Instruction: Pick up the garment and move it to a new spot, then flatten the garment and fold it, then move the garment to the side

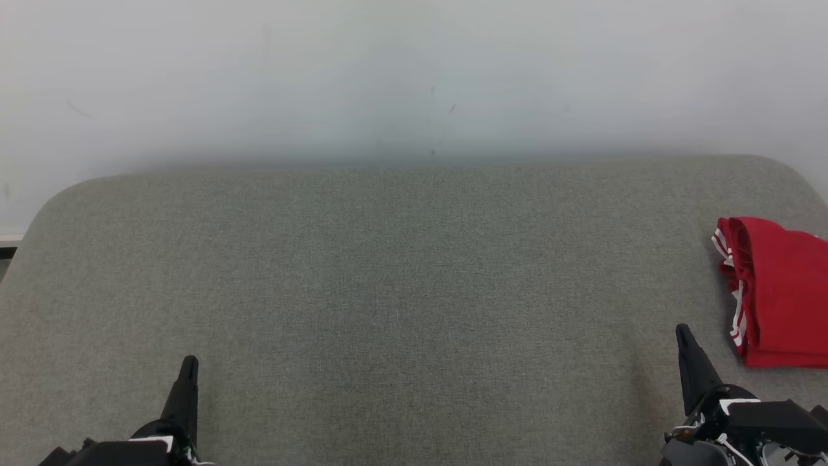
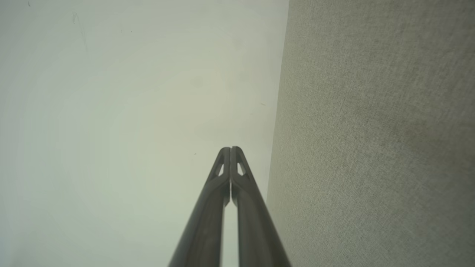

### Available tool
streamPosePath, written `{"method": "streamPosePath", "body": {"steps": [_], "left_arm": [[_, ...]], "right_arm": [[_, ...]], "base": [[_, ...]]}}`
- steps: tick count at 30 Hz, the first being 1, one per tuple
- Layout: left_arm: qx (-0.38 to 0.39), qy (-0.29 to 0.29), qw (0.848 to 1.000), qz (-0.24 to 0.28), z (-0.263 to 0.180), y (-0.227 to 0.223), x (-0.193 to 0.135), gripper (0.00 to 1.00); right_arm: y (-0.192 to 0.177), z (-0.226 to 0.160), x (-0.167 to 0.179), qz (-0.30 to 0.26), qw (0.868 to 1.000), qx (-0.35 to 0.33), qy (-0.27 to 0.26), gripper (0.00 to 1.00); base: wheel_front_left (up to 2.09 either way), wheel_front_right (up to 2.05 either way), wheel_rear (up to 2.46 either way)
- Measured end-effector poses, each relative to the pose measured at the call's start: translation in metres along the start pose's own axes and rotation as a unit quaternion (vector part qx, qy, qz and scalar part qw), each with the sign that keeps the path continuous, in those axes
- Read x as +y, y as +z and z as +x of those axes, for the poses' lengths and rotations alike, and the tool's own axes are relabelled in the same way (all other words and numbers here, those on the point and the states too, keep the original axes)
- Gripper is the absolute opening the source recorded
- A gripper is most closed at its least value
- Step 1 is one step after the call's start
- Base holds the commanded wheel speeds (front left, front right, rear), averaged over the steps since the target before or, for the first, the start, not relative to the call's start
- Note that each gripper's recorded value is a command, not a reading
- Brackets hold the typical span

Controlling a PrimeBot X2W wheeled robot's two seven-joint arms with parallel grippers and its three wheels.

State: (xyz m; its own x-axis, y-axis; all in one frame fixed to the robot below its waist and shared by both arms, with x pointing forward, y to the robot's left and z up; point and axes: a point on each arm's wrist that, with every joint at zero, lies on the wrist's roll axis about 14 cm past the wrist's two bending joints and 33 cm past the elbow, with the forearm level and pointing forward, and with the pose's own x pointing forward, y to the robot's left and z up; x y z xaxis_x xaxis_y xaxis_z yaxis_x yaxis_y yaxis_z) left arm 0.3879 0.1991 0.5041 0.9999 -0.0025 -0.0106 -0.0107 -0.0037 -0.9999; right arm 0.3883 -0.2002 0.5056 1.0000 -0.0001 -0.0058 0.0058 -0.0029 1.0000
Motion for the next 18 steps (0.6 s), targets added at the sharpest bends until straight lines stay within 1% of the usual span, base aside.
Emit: {"method": "streamPosePath", "body": {"steps": [18], "left_arm": [[0.0,0.0,1.0,0.0,0.0001,0.0,-0.0003,0.0]], "right_arm": [[0.0,0.0,0.0001,0.0,1.0,0.0,0.0,0.0]], "base": [[0.0,0.0,0.0]]}}
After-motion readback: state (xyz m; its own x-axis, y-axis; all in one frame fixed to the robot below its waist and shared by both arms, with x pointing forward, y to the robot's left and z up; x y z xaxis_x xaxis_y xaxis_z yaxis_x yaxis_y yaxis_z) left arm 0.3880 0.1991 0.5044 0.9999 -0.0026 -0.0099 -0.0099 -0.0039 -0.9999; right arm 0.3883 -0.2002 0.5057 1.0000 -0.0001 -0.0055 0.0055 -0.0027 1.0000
